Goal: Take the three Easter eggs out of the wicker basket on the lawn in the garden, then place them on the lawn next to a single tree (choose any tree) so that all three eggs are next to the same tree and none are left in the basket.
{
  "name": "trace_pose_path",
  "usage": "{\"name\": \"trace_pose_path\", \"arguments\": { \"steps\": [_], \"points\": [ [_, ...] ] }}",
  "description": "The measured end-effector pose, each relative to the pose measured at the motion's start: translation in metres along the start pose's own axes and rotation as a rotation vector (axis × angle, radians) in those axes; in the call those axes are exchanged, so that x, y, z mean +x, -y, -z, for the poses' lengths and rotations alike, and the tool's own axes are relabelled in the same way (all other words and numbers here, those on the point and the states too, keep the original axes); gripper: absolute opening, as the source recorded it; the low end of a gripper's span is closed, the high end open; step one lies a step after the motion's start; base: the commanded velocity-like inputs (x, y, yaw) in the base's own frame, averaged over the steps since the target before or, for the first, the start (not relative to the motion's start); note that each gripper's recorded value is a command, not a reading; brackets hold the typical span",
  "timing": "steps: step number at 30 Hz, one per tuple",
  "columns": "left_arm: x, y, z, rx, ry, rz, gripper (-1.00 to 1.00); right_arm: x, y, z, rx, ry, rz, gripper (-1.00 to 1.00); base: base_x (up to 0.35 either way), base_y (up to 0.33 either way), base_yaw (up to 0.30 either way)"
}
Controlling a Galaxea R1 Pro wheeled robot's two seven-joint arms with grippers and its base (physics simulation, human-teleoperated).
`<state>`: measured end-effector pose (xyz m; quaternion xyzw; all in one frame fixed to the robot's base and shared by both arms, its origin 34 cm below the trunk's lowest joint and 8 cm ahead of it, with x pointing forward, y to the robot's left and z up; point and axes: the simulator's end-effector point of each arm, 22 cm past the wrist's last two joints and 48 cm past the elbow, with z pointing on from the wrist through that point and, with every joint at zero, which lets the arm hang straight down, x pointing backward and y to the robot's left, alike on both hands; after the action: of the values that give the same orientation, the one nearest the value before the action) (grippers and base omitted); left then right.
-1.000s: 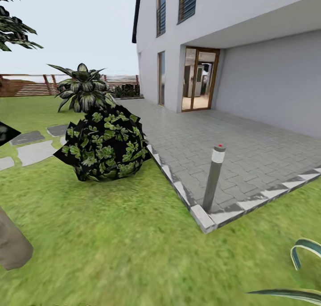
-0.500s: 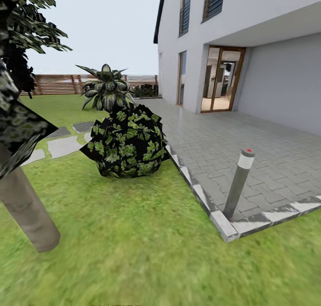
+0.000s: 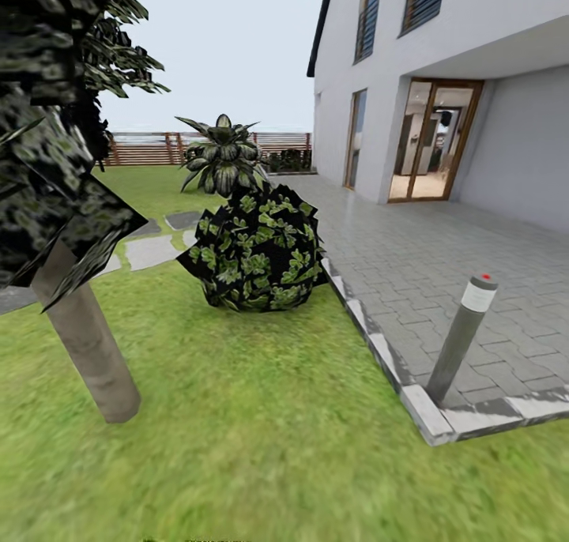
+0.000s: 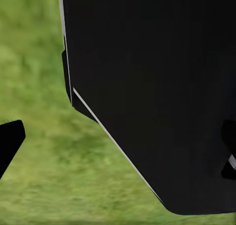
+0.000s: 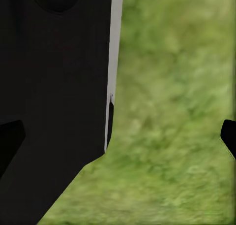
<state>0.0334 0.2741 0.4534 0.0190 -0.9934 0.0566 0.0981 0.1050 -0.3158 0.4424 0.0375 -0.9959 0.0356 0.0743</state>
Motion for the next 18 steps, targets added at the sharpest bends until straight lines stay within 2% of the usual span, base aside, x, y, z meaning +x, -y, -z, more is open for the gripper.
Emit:
{"name": "trace_pose_path", "arguments": {
  "steps": [18],
  "points": [
    [0.0, -0.0004, 0.0, -0.002, 0.0, -0.001, 1.0, -0.0018, 0.0004, 0.0, 0.0, 0.006, -0.005, 1.0, 0.0, 0.0, 0.256]
  ]
}}
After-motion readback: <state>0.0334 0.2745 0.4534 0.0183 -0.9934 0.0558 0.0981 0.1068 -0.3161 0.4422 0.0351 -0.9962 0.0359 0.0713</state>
